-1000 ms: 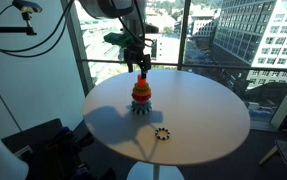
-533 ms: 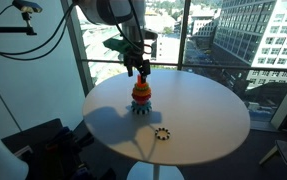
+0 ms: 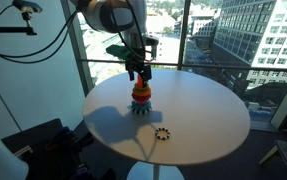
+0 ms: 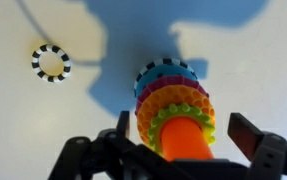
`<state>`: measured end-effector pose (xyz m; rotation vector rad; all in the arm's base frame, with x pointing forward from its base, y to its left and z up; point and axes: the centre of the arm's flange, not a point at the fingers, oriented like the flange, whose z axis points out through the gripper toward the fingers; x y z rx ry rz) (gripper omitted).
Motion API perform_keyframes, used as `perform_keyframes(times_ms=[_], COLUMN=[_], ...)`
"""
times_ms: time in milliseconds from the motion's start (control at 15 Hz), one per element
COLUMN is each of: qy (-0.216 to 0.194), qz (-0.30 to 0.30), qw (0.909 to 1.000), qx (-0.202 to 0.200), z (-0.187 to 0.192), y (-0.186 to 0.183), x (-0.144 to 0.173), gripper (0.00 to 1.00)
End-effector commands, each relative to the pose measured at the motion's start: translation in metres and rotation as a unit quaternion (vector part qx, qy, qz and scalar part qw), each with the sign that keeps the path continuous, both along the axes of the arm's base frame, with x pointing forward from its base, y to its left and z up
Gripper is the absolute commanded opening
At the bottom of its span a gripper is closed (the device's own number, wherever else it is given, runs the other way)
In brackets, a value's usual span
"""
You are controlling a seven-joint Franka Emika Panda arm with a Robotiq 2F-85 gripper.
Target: Pick up the green ring from the stack and put it on the table
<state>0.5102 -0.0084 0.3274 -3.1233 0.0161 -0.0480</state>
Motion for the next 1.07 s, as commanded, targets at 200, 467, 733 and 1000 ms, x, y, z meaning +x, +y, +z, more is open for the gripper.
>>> perform_keyframes(times_ms=[200,467,733,1000], qy=[-0.012,-0.016,-0.023,-0.031], qz=[0.000,-0.002,-0.001,0.002], qw=[0.9999,0.9997,0.9997,0.9994], qx=[0.010,0.015,0.014,0.015], z=[-0.015,-0.021,-0.019,-0.008], y=[-0.002,-0.001,0.002,0.007], x=[0.007,0.009,0.008,0.005], gripper=[1.00,0.98,0.65,0.44])
